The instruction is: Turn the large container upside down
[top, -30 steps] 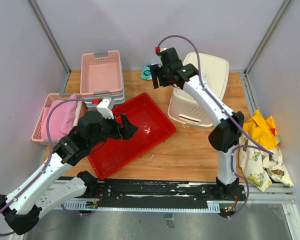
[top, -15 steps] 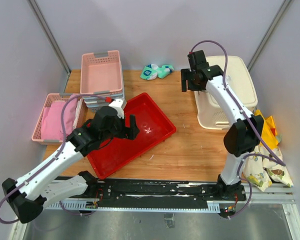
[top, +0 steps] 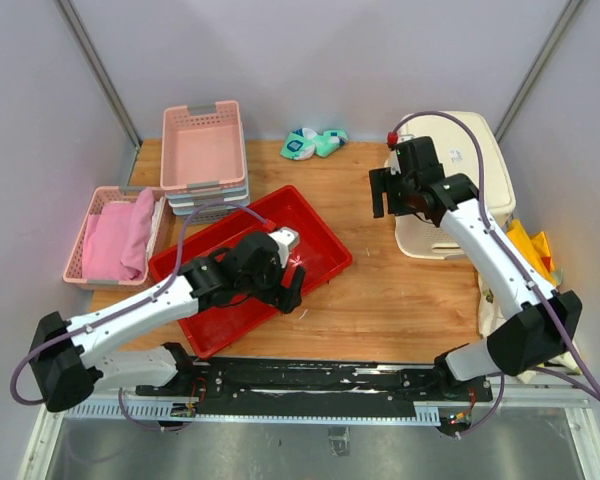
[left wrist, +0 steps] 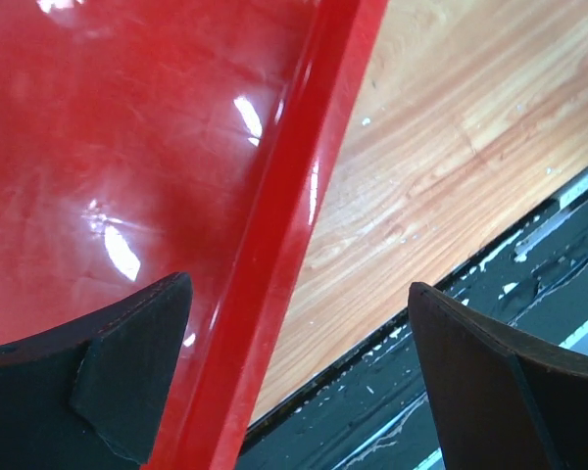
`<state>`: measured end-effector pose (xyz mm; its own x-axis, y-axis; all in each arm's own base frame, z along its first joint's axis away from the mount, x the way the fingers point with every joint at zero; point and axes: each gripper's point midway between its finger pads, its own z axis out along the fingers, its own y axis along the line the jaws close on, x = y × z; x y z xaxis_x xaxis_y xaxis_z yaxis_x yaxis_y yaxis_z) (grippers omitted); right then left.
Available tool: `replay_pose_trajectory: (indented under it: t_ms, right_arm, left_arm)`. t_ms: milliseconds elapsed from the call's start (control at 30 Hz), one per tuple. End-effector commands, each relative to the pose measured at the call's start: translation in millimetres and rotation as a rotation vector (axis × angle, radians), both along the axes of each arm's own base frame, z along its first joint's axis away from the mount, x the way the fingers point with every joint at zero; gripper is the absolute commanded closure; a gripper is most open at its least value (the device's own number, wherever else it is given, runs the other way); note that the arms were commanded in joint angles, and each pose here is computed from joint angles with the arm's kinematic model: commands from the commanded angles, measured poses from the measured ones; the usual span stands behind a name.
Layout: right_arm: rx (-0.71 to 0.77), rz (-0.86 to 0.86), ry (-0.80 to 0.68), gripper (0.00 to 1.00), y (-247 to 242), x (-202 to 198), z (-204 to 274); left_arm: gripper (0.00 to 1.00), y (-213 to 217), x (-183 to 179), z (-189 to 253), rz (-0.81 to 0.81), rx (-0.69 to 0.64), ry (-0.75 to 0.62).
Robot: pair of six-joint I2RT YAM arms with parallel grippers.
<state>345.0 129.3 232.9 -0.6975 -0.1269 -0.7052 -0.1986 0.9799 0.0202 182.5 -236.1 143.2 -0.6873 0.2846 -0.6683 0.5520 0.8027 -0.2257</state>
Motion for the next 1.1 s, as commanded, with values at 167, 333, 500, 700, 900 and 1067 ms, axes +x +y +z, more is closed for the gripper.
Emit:
replay_pose_trajectory:
  t_ms: [167,333,500,700,900,1067]
  right_arm:
    - [-0.076,0.08,0.151,0.23,6,9,-45]
    - [-0.342,-0.11,0.205,0.23,-45,33,-71]
    - [-0.452,-0.331,0.132,0.23,-85,84,-60]
    - [-0.453,-0.365,0.113,0.23,-91,108,-45]
    - [-0.201,-0.198,0.115,0.24,-38,63,-28]
    - [-0.035,-0.106,0.132,0.24,-20,2,-37]
  left_arm:
    - [0.02,-21,-12,-46,-0.056,0.098,0.069]
    - [0.01,-19,-5,-67,0.0,0.121,0.073]
    - [0.04,-24,-1,-82,0.027,0.137,0.094]
    - [0.22,-29,2,-80,0.02,0.128,0.087]
    - [0.41,-34,4,-82,0.0,0.126,0.086]
    - [0.57,-46,9,-73,0.0,0.083,0.074]
